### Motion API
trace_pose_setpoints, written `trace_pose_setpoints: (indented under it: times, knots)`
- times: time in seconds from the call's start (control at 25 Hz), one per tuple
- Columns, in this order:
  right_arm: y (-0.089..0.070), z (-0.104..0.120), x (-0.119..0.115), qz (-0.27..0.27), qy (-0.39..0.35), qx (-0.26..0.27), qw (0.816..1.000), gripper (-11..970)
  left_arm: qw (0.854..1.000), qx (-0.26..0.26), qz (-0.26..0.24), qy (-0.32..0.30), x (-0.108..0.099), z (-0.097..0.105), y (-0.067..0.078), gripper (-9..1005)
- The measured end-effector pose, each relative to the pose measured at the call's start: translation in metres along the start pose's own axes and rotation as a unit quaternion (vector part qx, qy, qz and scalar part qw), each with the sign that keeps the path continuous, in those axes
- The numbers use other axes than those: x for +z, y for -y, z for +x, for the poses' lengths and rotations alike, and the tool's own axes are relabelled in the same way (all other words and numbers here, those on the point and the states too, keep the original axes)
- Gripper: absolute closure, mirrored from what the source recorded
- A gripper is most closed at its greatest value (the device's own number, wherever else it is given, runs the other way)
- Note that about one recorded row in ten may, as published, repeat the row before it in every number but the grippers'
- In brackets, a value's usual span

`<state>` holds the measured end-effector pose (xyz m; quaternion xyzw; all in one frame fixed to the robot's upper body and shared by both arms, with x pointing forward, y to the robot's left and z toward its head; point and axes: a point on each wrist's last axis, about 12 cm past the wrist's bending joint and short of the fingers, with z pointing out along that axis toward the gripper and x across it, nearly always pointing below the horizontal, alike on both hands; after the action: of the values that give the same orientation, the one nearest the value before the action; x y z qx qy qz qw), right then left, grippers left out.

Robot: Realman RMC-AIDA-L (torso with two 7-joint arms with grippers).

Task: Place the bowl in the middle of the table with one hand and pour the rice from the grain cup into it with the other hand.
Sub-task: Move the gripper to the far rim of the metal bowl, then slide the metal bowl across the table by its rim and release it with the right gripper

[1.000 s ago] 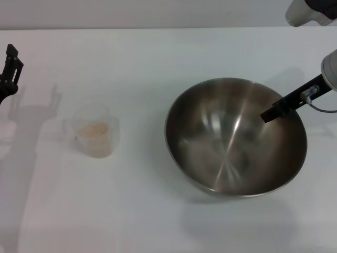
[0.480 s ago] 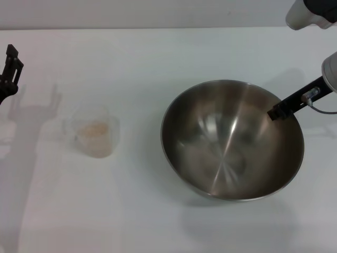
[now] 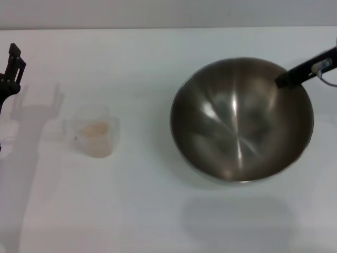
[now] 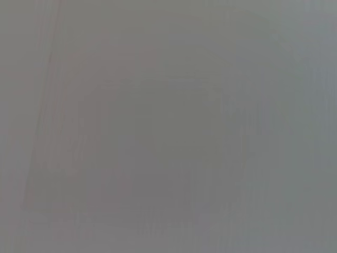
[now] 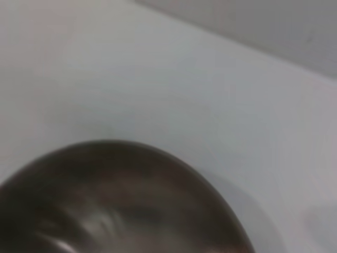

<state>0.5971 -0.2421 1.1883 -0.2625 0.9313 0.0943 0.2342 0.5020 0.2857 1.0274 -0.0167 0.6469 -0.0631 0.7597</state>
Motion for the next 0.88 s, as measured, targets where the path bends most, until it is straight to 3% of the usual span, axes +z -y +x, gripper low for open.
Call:
trace_pose_setpoints:
  times: [0.2,0.4,0.88]
  knots:
    - [0.0,-0.008,-0.007,0.005,0.029,-0.006,1.0,937,1.0,0.0,0.0,0.0,0.001,0.0,0.0,295]
    - [-0.009,-0.015,-0.006,-0.031,0.061,-0.016,0.998,937,1.0,0.0,0.001,-0.001,0.001,0.0,0.0,297]
    - [-0.017,-0.015,0.025,-0.105,0.082,-0.003,0.991,937,1.0,0.0,0.003,-0.001,0.004,0.0,0.002,302]
